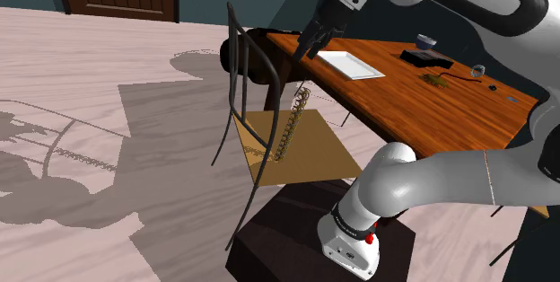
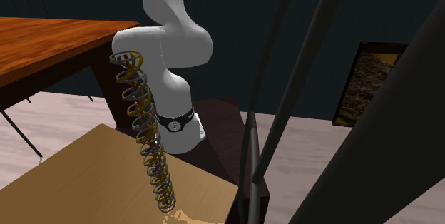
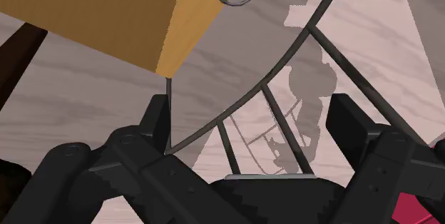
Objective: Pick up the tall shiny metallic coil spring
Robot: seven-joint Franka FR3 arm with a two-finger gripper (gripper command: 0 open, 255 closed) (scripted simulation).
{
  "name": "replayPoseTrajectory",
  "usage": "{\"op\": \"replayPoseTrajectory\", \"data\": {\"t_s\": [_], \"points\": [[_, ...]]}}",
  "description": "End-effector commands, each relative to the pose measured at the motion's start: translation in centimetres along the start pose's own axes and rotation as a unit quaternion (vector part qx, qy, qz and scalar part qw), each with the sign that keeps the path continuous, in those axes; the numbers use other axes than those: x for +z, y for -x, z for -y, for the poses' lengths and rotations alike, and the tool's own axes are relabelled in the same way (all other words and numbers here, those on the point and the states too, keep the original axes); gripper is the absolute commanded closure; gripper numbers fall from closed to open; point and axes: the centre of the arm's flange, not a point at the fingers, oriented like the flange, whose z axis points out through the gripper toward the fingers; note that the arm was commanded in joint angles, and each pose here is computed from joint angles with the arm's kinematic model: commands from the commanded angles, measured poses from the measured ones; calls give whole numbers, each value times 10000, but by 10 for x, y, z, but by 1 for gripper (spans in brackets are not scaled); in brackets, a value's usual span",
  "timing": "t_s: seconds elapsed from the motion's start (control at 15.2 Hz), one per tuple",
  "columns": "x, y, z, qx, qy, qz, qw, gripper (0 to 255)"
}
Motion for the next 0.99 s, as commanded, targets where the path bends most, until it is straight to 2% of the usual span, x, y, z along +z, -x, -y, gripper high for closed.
{"op": "replayPoseTrajectory", "data": {"t_s": [0.0, 0.13, 0.33, 0.53, 0.73, 0.92], "points": [[0, 0, 0, 0, 0, 0, 10000, 0], [21, 22, 8, 480, 302, -176, 9982, 0], [54, 51, 22, 1196, 754, -438, 9890, 0], [91, 77, 37, 1903, 1199, -697, 9719, 0], [130, 98, 51, 2594, 1635, -950, 9471, 0], [140, 101, 50, 2599, 1638, -952, 9469, 0]]}}
